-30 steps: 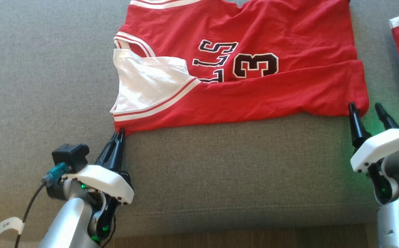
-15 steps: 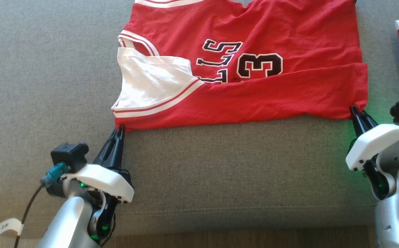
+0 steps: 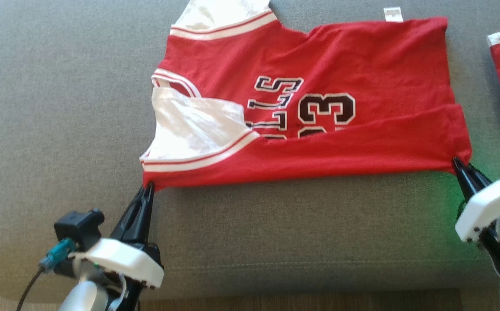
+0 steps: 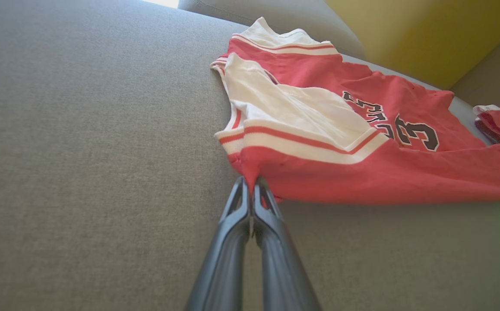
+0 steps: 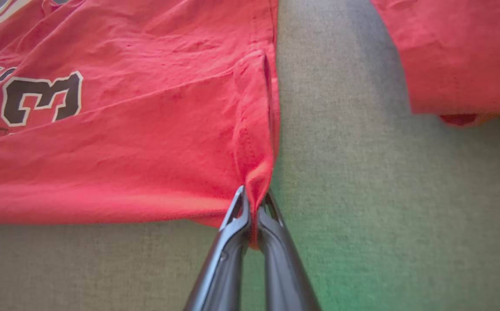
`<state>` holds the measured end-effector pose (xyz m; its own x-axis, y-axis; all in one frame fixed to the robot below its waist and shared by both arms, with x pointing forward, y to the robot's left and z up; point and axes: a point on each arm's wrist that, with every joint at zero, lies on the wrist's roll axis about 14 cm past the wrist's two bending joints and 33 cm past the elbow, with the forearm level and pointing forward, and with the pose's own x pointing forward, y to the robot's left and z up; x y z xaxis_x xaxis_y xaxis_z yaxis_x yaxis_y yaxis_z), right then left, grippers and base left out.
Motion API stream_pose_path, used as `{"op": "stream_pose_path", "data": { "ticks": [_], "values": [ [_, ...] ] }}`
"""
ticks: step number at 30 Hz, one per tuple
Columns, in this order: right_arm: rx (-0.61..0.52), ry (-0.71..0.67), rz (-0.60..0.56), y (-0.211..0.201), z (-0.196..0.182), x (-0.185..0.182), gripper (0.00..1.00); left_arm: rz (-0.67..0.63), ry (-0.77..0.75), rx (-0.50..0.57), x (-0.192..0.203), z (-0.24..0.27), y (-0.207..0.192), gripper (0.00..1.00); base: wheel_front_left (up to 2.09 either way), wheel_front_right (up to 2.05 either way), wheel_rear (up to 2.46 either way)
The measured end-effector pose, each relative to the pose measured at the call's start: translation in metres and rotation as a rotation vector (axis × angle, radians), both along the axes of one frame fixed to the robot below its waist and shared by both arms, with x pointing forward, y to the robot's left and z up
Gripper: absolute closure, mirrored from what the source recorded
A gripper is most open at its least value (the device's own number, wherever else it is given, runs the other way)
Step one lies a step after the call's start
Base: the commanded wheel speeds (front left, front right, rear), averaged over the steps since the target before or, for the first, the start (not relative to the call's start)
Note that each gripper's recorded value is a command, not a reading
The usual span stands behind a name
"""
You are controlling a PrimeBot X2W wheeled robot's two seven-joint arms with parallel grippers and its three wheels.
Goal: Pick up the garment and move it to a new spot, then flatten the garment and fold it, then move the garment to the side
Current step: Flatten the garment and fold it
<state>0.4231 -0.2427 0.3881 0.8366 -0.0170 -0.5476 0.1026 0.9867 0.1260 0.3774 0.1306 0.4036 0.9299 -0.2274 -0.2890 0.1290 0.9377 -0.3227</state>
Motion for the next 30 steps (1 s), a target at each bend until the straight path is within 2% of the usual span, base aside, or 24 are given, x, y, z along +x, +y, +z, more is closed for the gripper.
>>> {"op": "stream_pose_path", "data": {
  "ticks": [8, 13, 14, 15, 16, 17, 18, 19, 24, 30],
  "values": [
    [-0.006, 0.058, -0.003, -0.012, -0.002, -0.024, 1.00, 0.012, 0.081, -0.025, -0.025, -0.004, 0.004, 1.00, 0.00, 0.00, 0.00],
    [0.015, 0.089, -0.004, -0.007, -0.009, -0.029, 1.00, -0.044, 0.162, -0.060, -0.033, -0.016, -0.007, 1.00, 0.00, 0.00, 0.00],
    [0.015, 0.089, -0.004, -0.007, -0.009, -0.029, 0.93, -0.044, 0.162, -0.060, -0.033, -0.016, -0.007, 1.00, 0.00, 0.00, 0.00],
    [0.020, 0.100, -0.003, -0.006, -0.011, -0.030, 0.67, -0.057, 0.187, -0.068, -0.036, -0.020, -0.010, 0.89, 0.00, 0.00, 0.00],
    [0.023, 0.106, -0.004, -0.005, -0.012, -0.031, 0.51, -0.060, 0.204, -0.071, -0.037, -0.023, -0.011, 0.77, 0.00, 0.00, 0.00],
    [0.023, 0.109, -0.004, -0.005, -0.013, -0.032, 0.13, -0.066, 0.221, -0.071, -0.038, -0.026, -0.013, 0.58, 0.00, 0.00, 0.00],
    [0.021, 0.106, -0.004, -0.006, -0.012, -0.032, 0.00, -0.076, 0.233, -0.066, -0.038, -0.028, -0.014, 0.03, 0.00, 0.00, 0.00],
    [0.015, 0.100, -0.005, -0.007, -0.010, -0.031, 0.00, -0.084, 0.240, -0.063, -0.037, -0.029, -0.016, 0.00, 0.00, 0.00, 0.00],
    [-0.036, -0.026, -0.006, -0.012, 0.022, -0.020, 0.00, -0.056, 0.221, -0.046, -0.030, -0.023, -0.012, 0.00, 0.00, 0.00, 0.00],
    [-0.061, -0.218, -0.028, -0.010, 0.066, -0.007, 0.00, -0.054, 0.074, -0.028, 0.001, 0.021, 0.000, 0.00, 0.00, 0.00, 0.00]
  ]
}}
